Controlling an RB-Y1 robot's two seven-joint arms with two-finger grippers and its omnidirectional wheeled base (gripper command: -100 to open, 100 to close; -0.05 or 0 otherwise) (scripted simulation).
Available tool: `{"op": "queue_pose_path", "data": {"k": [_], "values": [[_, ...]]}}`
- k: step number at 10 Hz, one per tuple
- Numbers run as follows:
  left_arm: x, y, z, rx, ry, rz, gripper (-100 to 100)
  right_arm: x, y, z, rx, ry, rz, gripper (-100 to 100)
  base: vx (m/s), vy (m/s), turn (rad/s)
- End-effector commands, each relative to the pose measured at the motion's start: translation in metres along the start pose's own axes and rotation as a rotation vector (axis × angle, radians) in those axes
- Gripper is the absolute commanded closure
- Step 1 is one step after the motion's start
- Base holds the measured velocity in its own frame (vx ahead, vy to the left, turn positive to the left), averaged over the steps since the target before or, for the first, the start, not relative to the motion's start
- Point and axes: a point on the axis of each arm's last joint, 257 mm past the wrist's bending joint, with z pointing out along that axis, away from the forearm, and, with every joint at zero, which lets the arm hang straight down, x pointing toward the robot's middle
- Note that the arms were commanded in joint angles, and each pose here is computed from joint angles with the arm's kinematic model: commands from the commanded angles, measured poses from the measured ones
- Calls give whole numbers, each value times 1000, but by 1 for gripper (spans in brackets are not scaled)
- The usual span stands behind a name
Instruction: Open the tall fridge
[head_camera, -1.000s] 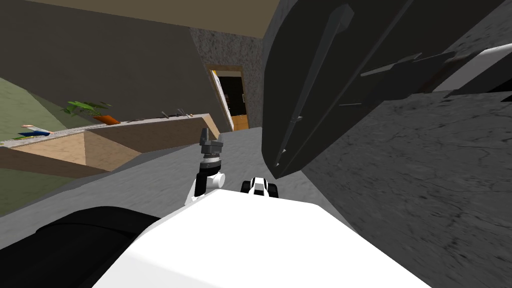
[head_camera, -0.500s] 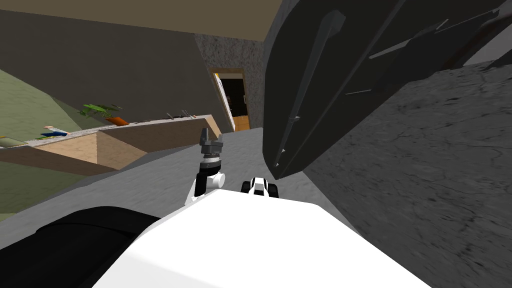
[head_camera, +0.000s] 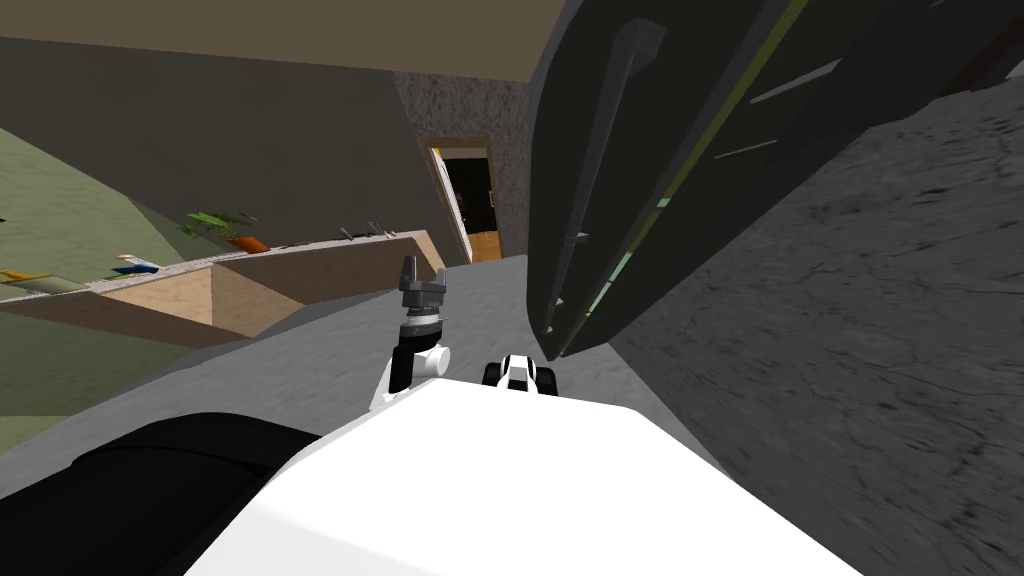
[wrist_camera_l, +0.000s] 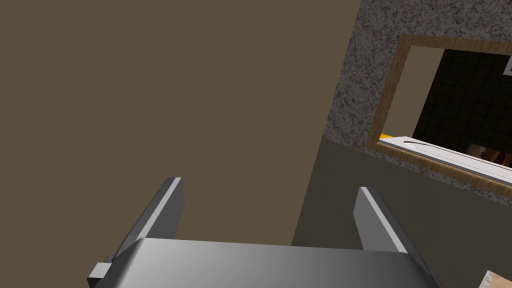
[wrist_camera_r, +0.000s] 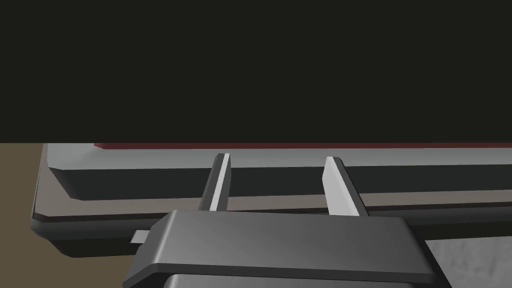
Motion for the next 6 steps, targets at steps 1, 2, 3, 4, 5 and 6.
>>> {"op": "queue_pose_path", "data": {"k": [1,2,3,4,5,6], "values": [[0,0,0,0,0,0,0,-15,-38,-1,23,6,-82,-100,-7,16,67],[0,0,0,0,0,0,0,-16,-38,-1,22,6,-84,-100,-11,16,96],[0,0,0,0,0,0,0,-20,-52,-3,26,17,-125,-100,-6,19,56],[0,0,0,0,0,0,0,-24,-64,-4,29,27,-160,-100,-9,26,76],[0,0,0,0,0,0,0,-24,-64,-4,29,27,-160,-100,-7,22,61],[0,0,0,0,0,0,0,-30,-81,-6,33,40,-213,-100,-7,21,60]]}}
